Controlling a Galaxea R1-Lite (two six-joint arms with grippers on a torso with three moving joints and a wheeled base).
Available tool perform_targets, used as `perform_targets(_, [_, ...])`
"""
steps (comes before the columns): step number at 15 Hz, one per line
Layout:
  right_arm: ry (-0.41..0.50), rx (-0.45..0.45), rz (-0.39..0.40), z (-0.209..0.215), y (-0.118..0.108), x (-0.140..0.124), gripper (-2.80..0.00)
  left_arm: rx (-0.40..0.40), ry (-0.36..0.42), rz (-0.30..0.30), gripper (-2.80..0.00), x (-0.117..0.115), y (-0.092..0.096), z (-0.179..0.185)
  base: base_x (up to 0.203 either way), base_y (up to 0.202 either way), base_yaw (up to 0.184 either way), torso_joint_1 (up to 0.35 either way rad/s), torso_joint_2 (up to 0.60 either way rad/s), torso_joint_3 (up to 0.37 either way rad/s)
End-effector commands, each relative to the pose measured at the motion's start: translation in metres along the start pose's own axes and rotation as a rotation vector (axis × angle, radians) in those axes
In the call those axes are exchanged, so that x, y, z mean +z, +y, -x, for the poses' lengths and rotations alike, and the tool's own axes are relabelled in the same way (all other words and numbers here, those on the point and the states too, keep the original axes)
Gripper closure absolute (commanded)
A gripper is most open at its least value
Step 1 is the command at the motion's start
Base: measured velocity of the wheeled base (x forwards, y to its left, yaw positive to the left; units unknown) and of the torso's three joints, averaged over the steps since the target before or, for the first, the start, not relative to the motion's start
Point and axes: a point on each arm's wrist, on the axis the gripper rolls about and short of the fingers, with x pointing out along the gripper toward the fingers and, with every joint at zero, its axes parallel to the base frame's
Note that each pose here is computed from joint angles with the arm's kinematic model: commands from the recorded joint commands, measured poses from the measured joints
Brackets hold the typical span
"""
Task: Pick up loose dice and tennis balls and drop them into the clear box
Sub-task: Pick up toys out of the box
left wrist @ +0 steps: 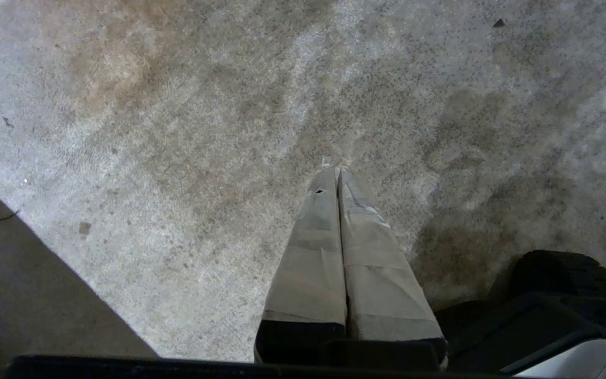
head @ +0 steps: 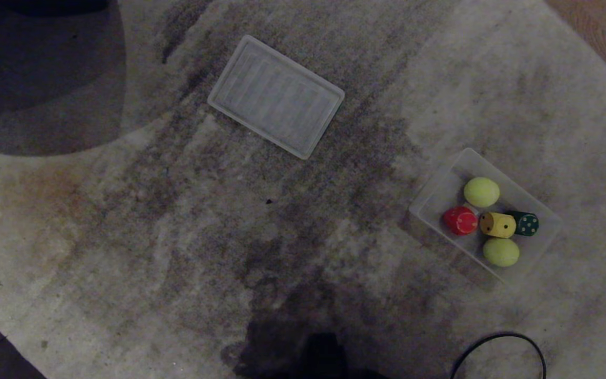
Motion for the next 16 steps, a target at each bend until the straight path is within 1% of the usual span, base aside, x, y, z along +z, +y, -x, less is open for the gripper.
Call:
perform_targets(1, [-0.026,0.003,-0.001,0.0025,-0.0001,-0.0009,0.0,0.001,0.003,0.0,0.0,-0.0004,0.0,-0.0002,0.0,0.0,0.0,0.0,0.0,0.0])
perform_targets(3, [-0.028,0.003,0.0,0.0023,-0.0002,-0.0013,0.0,0.001,0.003,0.0,0.0,-0.0004,0.0,-0.0002,0.0,0.0,0.0,0.0,0.0,0.0])
perform_targets(5, [-0.03,0.002,0.031,0.0021,-0.0002,-0.0017,0.0,0.001,0.003,0.0,0.0,-0.0004,0.0,-0.0002,0.0,0.0,0.0,0.0,0.0,0.0])
perform_targets(9, [-0.025,0.002,0.042,0.0021,-0.0002,-0.0019,0.0,-0.001,0.003,-0.003,0.0,-0.0004,0.0,-0.0002,0.0,0.0,0.0,0.0,0.0,0.0])
perform_targets(11, [-0.025,0.005,0.054,0.0021,-0.0001,-0.0019,0.0,-0.017,0.003,-0.051,0.0,-0.0004,-0.0004,-0.0002,0.0,0.0,0.0,0.0,0.0,0.0])
perform_targets(13, [-0.025,-0.001,0.051,0.0022,-0.0001,-0.0019,0.0,-0.022,0.003,-0.058,0.0,-0.0004,-0.0005,-0.0002,0.0,0.0,0.0,0.0,0.0,0.0])
perform_targets(16, [-0.02,-0.003,0.055,0.0023,0.0,-0.0021,0.0,-0.019,0.003,-0.052,0.0,-0.0004,-0.0004,-0.0002,0.0,0.0,0.0,0.0,0.0,0.0])
